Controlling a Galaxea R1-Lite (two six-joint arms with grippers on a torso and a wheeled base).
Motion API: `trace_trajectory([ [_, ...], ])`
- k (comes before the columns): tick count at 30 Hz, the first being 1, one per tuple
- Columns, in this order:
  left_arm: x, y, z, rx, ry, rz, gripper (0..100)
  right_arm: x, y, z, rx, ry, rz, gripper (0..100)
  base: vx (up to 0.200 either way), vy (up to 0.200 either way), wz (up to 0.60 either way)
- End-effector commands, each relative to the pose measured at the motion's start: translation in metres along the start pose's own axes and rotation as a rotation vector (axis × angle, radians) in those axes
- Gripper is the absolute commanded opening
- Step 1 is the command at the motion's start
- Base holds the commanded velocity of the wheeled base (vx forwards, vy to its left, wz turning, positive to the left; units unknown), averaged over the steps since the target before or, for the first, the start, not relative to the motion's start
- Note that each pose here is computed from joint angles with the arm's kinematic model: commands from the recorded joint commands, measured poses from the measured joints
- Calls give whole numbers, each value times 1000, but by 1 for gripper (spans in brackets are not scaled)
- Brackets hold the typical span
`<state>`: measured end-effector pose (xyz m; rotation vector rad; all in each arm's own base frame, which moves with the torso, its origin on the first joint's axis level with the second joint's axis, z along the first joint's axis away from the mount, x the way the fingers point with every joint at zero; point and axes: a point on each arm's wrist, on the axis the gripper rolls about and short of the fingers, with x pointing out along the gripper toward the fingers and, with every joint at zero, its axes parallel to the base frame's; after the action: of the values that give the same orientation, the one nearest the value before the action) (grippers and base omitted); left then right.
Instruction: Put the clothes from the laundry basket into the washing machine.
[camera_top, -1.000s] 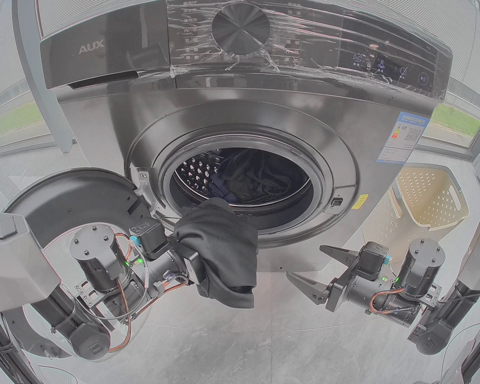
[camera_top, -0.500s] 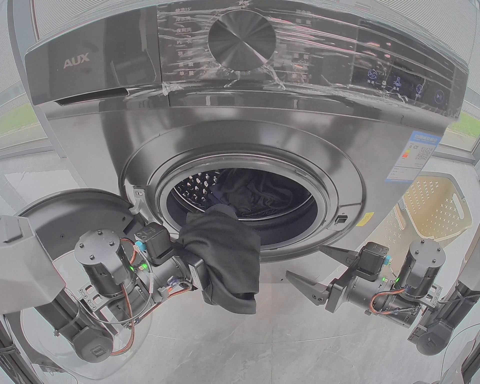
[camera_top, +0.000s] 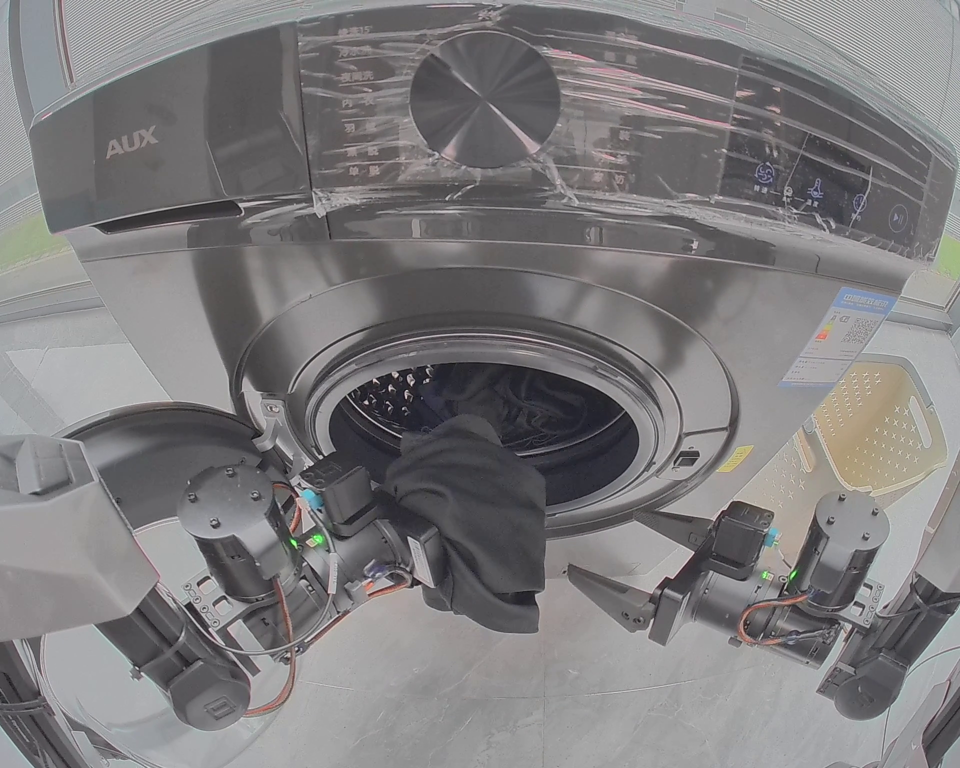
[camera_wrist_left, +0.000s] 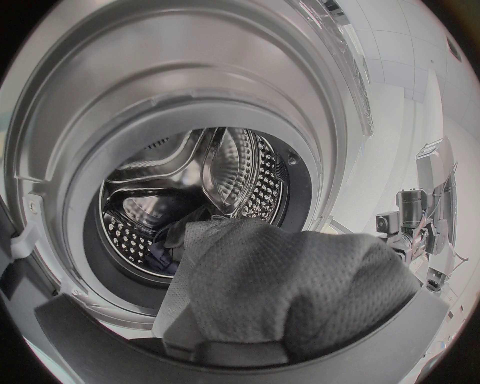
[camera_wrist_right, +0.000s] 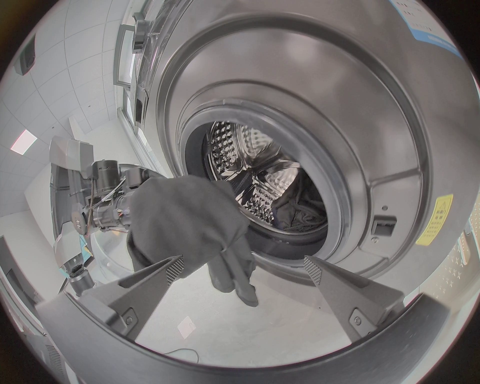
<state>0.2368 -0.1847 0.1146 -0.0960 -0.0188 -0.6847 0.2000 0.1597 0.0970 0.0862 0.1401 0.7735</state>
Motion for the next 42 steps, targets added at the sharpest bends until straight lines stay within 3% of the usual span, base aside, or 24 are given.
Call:
trace_trajectory([
  [1, 12, -5, -10, -5, 16, -46, 0, -3, 4, -4, 0, 19, 13, 100, 0, 0, 0],
  [4, 31, -5, -17, -5, 7, -80, 0, -6, 7, -3, -2, 18, 21, 100, 0, 0, 0],
  [15, 86, 4, -38, -25, -54, -62, 0, -15, 9, -2, -5, 22, 25, 100, 0, 0, 0],
  [17, 92, 10, -42, -22, -62, -47, 0, -15, 9, -2, -5, 22, 25, 100, 0, 0, 0],
  [20, 121, 28, -41, -13, -146, -14, 0, -15, 10, -2, -5, 24, 28, 100, 0, 0, 0],
  [23, 137, 35, -37, -12, -211, 18, 0, -15, 10, -3, -5, 25, 28, 100, 0, 0, 0],
  [29, 154, 36, -47, -11, -199, 21, 0, -15, 10, -3, -3, 27, 27, 100, 0, 0, 0],
  [36, 175, 52, -30, -2, -214, 56, 0, -14, 10, -4, -1, 30, 29, 100, 0, 0, 0],
  [42, 192, 50, -24, -4, -188, 84, 0, -12, 10, -5, 0, 31, 28, 100, 0, 0, 0],
])
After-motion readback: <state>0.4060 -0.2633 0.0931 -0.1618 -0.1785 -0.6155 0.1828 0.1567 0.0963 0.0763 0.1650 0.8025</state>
